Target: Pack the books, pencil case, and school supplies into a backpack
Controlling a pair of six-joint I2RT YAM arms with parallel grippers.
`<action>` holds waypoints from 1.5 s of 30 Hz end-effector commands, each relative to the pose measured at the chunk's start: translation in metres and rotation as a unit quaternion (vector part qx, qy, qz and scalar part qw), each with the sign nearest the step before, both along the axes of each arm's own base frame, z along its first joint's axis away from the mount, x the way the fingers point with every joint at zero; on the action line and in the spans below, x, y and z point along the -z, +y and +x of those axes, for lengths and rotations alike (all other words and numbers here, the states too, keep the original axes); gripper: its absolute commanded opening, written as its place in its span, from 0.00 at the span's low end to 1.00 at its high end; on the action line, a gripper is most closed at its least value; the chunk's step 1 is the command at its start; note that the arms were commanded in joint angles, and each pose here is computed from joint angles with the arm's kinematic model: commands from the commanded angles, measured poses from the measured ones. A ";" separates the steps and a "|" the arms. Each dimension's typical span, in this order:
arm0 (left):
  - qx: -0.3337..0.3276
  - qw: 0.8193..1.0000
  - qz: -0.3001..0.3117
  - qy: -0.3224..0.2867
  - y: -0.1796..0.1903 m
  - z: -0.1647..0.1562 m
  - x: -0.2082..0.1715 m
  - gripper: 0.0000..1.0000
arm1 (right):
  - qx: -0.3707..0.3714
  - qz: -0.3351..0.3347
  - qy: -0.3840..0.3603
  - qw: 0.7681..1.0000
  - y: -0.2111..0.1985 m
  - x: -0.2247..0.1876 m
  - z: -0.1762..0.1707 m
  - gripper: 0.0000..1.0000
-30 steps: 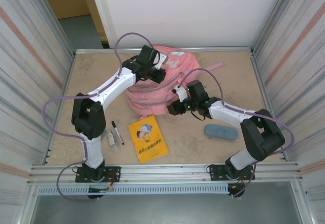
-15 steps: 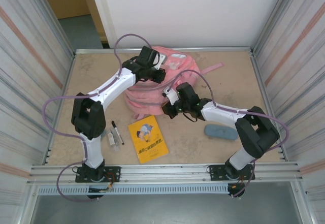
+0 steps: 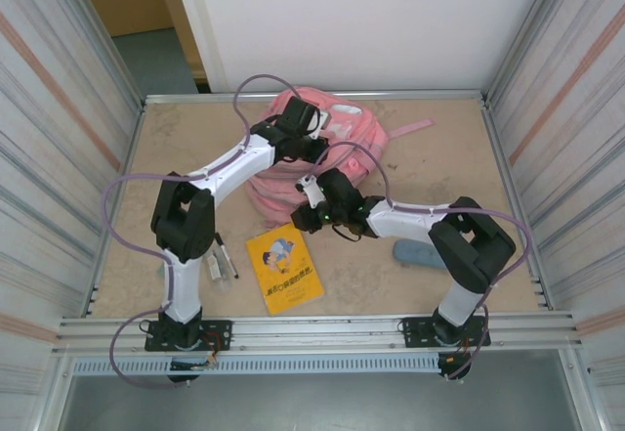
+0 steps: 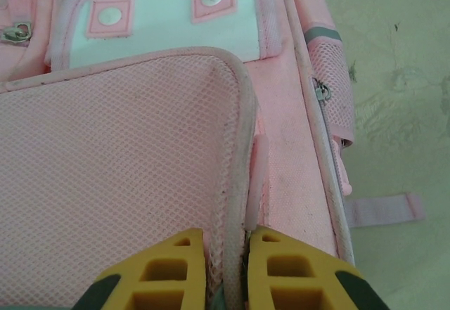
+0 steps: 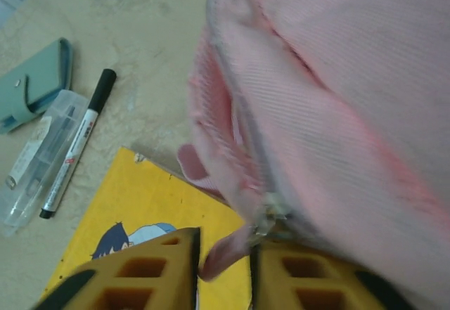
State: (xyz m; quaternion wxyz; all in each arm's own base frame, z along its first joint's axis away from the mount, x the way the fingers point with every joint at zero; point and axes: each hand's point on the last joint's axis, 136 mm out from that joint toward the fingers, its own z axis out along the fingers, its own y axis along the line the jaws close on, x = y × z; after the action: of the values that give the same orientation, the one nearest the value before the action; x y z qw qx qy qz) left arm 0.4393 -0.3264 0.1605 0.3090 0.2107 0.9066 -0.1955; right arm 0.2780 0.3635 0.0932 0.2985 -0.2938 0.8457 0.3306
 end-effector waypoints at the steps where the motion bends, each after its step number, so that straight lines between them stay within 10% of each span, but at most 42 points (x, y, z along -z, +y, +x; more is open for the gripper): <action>1: 0.013 0.997 -0.062 -0.052 -0.016 0.017 -0.040 0.24 | 0.033 0.015 -0.020 0.999 -0.012 -0.013 -0.002 0.38; 4: 0.014 0.996 -0.084 -0.012 -0.004 0.004 -0.045 0.48 | 0.091 0.006 -0.018 0.996 -0.045 -0.017 -0.003 0.50; 12: -0.012 0.993 -0.101 0.059 0.035 -0.060 -0.041 0.54 | 0.372 -0.045 0.110 0.920 -0.156 -0.028 0.015 0.73; 28: -0.117 0.987 -0.038 0.108 0.068 -0.140 0.018 0.54 | 0.416 0.088 0.258 0.868 -0.098 -0.014 0.080 0.75; 32: -0.138 0.984 -0.052 0.100 0.080 -0.148 0.013 0.54 | 0.405 0.106 0.288 0.861 -0.069 0.002 0.086 0.67; 35: -0.142 0.982 -0.062 0.108 0.083 -0.157 0.019 0.55 | 0.406 0.137 0.306 0.850 -0.058 0.006 0.090 0.28; 39: -0.137 0.981 -0.063 0.122 0.084 -0.165 0.021 0.55 | 0.393 0.161 0.293 0.857 -0.054 -0.021 0.092 0.05; 45: -0.145 0.981 -0.077 0.104 0.083 -0.159 0.005 0.59 | 0.354 0.197 0.268 0.874 -0.044 -0.079 0.099 0.00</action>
State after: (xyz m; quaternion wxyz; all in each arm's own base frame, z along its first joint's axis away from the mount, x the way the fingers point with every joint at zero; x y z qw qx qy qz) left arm 0.2763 -0.2440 0.1377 0.2316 0.0419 0.9441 -0.2308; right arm 0.3655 0.3018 0.1011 0.1692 0.2273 0.8882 0.3617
